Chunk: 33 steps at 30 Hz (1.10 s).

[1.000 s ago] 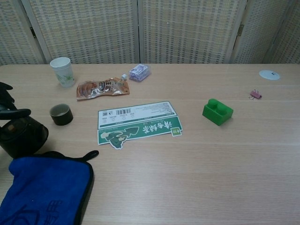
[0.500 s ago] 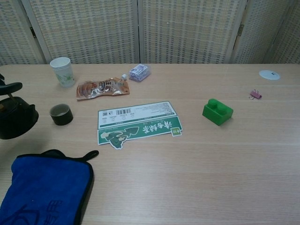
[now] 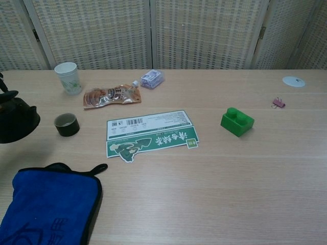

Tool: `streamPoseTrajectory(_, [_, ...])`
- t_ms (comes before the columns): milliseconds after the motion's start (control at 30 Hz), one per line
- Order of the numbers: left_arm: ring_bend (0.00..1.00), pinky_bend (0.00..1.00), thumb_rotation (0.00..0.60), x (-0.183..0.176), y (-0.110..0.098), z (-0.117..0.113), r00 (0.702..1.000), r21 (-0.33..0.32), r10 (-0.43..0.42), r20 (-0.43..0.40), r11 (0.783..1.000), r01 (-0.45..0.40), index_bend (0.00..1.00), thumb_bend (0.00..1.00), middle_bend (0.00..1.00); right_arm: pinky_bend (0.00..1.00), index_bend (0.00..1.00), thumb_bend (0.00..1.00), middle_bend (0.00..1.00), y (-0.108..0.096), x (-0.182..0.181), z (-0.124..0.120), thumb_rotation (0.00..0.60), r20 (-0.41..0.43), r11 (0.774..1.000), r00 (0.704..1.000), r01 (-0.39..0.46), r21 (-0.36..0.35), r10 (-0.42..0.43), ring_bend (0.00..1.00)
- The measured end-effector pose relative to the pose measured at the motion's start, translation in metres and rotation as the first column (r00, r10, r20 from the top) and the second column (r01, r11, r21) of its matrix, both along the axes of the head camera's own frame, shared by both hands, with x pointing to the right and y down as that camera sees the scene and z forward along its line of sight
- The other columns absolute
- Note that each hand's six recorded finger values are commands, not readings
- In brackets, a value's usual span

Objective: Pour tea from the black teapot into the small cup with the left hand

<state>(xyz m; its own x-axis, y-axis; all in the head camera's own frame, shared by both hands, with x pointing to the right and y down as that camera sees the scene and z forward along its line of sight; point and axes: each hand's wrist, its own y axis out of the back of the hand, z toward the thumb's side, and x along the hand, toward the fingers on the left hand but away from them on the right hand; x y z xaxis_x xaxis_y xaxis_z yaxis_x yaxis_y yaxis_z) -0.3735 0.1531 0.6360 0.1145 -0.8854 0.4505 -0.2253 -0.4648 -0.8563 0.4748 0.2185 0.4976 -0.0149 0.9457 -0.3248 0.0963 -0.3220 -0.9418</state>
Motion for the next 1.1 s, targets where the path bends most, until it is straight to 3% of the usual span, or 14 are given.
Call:
streamPoseTrajectory(500, [0.95, 0.44, 0.531, 0.008, -0.011, -0.002, 0.997, 0.021, 0.07, 0.031, 0.997, -0.07, 1.0, 0.38, 1.0, 0.16, 0.23, 0.17, 0.2, 0.002, 0.0, 0.0, 0.6, 0.001, 1.0, 1.0, 0.0, -0.004, 0.0, 0.16])
streamPoseTrajectory(1100, [0.95, 0.44, 0.559, 0.024, -0.026, 0.013, 0.981, 0.028, 0.163, 0.107, 0.986, -0.167, 1.0, 0.38, 1.0, 0.16, 0.23, 0.17, 0.2, 0.002, -0.002, -0.002, 0.6, -0.005, 1.0, 1.0, 0.002, 0.01, -0.002, 0.16])
